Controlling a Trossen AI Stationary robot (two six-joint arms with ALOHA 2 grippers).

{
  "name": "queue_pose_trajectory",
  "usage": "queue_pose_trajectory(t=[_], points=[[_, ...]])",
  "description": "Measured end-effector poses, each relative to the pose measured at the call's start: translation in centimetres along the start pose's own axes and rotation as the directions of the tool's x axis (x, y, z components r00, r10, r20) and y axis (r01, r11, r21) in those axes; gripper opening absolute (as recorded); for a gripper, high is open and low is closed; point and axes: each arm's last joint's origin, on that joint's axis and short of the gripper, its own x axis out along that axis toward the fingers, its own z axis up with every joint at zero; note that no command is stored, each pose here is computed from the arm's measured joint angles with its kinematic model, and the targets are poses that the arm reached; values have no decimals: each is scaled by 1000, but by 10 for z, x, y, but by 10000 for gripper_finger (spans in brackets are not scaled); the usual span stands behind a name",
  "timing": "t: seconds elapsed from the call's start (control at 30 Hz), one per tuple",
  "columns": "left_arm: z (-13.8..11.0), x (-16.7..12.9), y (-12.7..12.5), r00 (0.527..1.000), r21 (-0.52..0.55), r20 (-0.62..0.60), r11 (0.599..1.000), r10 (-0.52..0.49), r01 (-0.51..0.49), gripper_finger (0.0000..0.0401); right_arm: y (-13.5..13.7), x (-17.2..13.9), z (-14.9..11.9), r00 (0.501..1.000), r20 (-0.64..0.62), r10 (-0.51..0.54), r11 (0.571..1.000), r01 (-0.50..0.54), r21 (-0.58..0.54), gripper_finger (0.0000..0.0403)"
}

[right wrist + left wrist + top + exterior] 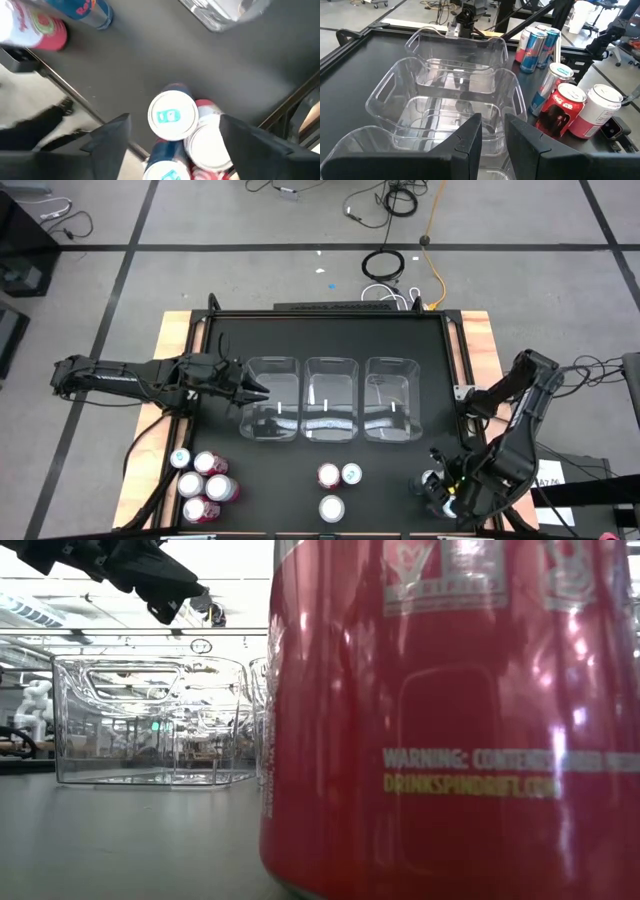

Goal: Sort soda cans
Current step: Put the top right silver blue soda can into the middle right transparent bin

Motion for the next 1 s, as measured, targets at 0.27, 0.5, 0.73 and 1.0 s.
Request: queue_pose_trajectory(t=[0.27,0.5,0.73,1.0], points=[[0,0,0,1000,1,-1,1000,0,0,93,21,24,2,1000,9,-26,986,27,-165,329],[0,0,0,1000,1,-2,1000,0,0,93,29,40,5,993,-55,-101,976,88,-199,317],[0,0,0,1000,1,-1,1000,0,0,93,30,45,4,985,-92,-149,970,127,-205,315],[0,0,0,1000,0,-2,1000,0,0,93,26,54,1,981,-88,-175,965,153,-215,315]])
